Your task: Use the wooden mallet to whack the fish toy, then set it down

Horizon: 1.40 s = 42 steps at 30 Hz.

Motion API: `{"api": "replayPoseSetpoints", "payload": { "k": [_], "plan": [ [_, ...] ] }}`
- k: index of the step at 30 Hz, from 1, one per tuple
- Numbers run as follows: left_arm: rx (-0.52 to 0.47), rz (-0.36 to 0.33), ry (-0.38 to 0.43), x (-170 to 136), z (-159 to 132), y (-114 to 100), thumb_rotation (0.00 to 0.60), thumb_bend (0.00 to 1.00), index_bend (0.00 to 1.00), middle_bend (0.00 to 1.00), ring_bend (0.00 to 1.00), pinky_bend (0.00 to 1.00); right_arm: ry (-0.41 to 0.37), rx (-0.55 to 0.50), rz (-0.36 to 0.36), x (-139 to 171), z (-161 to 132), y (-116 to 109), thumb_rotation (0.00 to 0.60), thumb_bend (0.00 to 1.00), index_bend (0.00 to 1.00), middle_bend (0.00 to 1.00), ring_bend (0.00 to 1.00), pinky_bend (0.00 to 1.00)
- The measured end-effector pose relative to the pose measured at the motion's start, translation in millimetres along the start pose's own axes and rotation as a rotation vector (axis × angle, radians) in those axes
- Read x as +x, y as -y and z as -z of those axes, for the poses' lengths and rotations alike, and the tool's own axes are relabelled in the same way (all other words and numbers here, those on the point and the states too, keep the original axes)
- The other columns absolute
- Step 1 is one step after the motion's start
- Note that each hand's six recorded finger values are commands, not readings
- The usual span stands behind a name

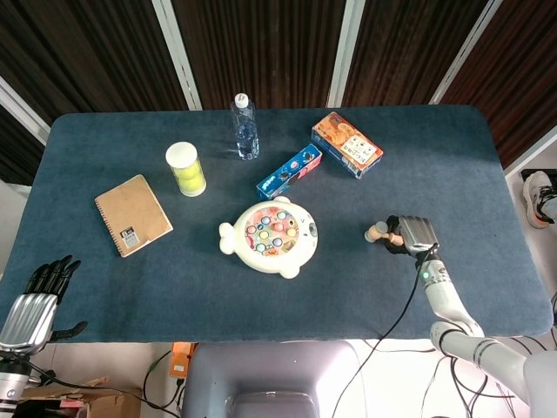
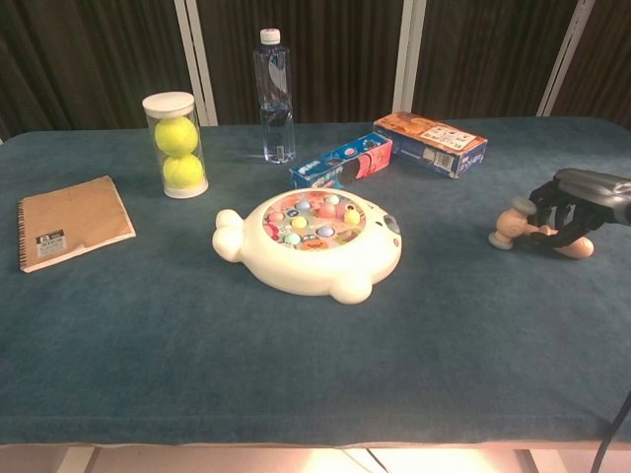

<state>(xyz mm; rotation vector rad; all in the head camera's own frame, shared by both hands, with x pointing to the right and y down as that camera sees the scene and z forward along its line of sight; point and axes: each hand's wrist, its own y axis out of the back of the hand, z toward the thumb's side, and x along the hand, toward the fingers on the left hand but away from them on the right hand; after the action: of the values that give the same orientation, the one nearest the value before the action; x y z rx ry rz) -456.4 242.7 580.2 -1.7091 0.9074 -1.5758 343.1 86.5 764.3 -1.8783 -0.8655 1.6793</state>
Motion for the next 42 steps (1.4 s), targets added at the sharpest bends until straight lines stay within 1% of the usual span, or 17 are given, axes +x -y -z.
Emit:
{"api": "replayPoseSetpoints", "payload": {
  "k": [2,7,10,12,16,19,24,27,31,37,42],
  "plan": [
    [0.000,0.000,0.000,0,0,0,0.600,0.08,0.00,0.00,0.00,0.08,0.002,0.000,0.004,0,0,0,0.600,0.42,0.80,0.58,0.52,0.57],
    [-0.001,-0.002,0.001,0,0,0,0.600,0.08,0.00,0.00,0.00,0.08,0.005,0.006,0.032,-2,0,-2,0.600,0.45,0.89,0.66,0.60,0.65],
    [-0.002,-0.003,0.000,-1,1,-1,0.600,0.08,0.00,0.00,0.00,0.08,0.008,0.004,0.058,-2,-1,-3,0.600,0.49,0.96,0.72,0.66,0.70],
    [-0.004,-0.004,-0.001,-1,1,-1,0.600,0.08,0.00,0.00,0.00,0.08,0.008,-0.001,0.076,-3,-2,-5,0.600,0.52,0.98,0.75,0.68,0.73],
    [-0.006,-0.007,-0.002,-1,2,-2,0.600,0.08,0.00,0.00,0.00,0.08,-0.016,-0.022,0.125,-3,-8,-13,0.600,0.53,0.99,0.78,0.70,0.74],
    [-0.005,-0.006,0.000,-1,1,-2,0.600,0.08,0.00,0.00,0.00,0.08,-0.038,-0.018,0.143,-1,-12,-20,0.600,0.53,1.00,0.78,0.71,0.75],
    [-0.004,-0.005,0.003,-1,0,-1,0.600,0.08,0.00,0.00,0.00,0.08,-0.073,-0.009,0.155,3,-22,-32,0.600,0.53,1.00,0.79,0.72,0.75],
    [-0.003,-0.004,0.003,0,0,-1,0.600,0.08,0.00,0.00,0.00,0.08,-0.104,-0.011,0.157,5,-35,-41,0.600,0.53,1.00,0.79,0.72,0.75],
    [-0.002,-0.002,0.002,1,0,0,0.600,0.08,0.00,0.00,0.00,0.08,-0.160,-0.004,0.161,8,-63,-56,0.600,0.53,1.00,0.79,0.72,0.75],
    [-0.001,-0.003,0.001,2,0,-1,0.600,0.08,0.00,0.00,0.00,0.08,-0.230,0.072,0.170,10,-111,-75,0.600,0.53,1.00,0.79,0.73,0.75],
    [-0.002,-0.006,0.002,1,1,-2,0.600,0.08,0.00,0.00,0.00,0.08,-0.256,0.119,0.162,8,-151,-86,0.600,0.53,0.99,0.79,0.73,0.75]
  ]
}}
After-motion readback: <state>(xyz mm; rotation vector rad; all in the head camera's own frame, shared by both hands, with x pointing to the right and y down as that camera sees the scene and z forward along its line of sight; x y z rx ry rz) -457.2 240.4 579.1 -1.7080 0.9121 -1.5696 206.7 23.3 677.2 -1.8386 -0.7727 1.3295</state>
